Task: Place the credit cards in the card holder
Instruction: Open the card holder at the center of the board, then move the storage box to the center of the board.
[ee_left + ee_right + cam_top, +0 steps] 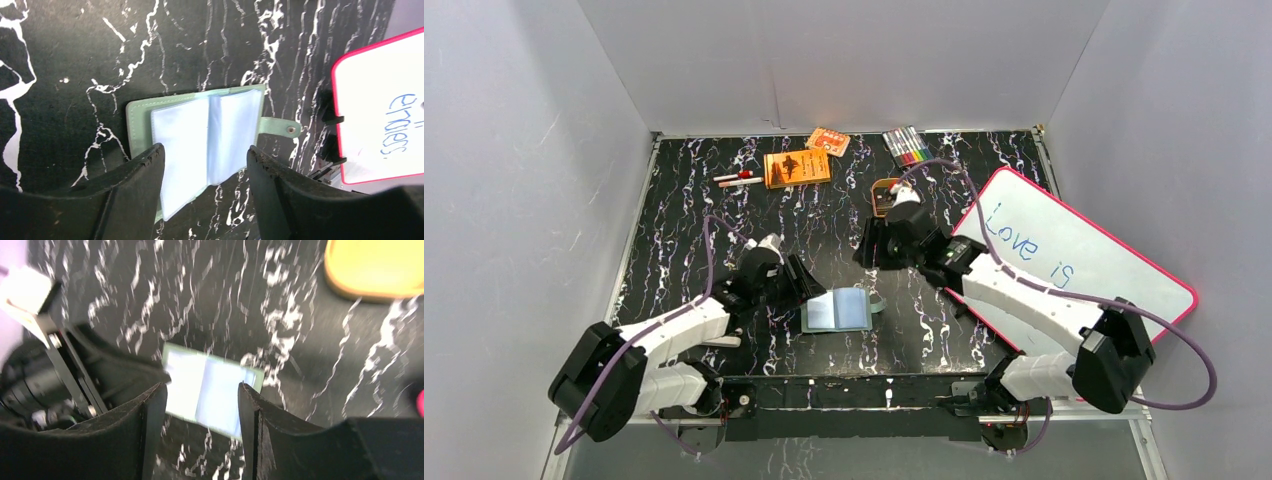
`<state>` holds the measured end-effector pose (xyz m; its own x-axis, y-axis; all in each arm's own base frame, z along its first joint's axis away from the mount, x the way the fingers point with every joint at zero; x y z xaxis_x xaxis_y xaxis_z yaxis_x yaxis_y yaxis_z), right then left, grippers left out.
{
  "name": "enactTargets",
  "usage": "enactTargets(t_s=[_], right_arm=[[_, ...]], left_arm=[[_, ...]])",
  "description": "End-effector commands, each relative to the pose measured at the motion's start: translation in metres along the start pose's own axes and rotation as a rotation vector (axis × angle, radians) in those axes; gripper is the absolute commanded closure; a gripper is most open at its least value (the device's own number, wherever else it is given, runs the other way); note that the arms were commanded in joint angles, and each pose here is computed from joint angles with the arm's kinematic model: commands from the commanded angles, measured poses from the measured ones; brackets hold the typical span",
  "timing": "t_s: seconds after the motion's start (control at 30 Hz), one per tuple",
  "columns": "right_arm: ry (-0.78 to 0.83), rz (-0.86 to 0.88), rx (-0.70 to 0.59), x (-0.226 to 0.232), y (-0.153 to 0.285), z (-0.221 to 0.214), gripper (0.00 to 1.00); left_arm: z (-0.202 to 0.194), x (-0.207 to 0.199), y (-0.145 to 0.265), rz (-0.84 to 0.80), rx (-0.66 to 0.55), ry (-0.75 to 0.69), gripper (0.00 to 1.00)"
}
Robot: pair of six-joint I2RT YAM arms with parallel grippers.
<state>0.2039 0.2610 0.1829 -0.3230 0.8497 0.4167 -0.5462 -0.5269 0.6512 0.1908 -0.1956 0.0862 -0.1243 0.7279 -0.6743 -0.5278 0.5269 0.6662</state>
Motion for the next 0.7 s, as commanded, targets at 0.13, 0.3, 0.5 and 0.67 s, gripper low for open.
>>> enactTargets(t_s=[0.13,0.3,0.5,0.67], right_arm=[[0.039,-0.148,-0.264,-0.014,-0.015,0.109,0.36],[0.133,-0.294,-0.266,-0.038,-0.059,0.144,0.38],[0.21,-0.403,-0.204,-0.071,-0.101,0.151,0.4],[0.26,-0.424,-0.116,-0.087,-0.127,0.138,0.4]], left_arm=[[0.019,-0.02,0.019,-0.023,-0.079,-0.032,0.39],[0.021,-0.023,0.026,-0.03,-0.095,-0.032,0.38],[0.026,-0.034,0.037,-0.073,-0.117,-0.043,0.37],[0.024,-0.035,0.041,-0.075,-0.102,-0.053,0.37]])
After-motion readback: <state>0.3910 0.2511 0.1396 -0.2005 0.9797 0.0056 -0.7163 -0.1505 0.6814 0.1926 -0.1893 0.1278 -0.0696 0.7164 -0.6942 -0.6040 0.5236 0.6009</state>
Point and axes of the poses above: each gripper's point midway between its finger pads, its own y axis back along the fingers, its own x axis along the line the jaws close on, z = x × y, the point moved 5 cm from there along y, back along the fingers, and after that the axes turned 3 degrees about y, right-handed, at the moved point
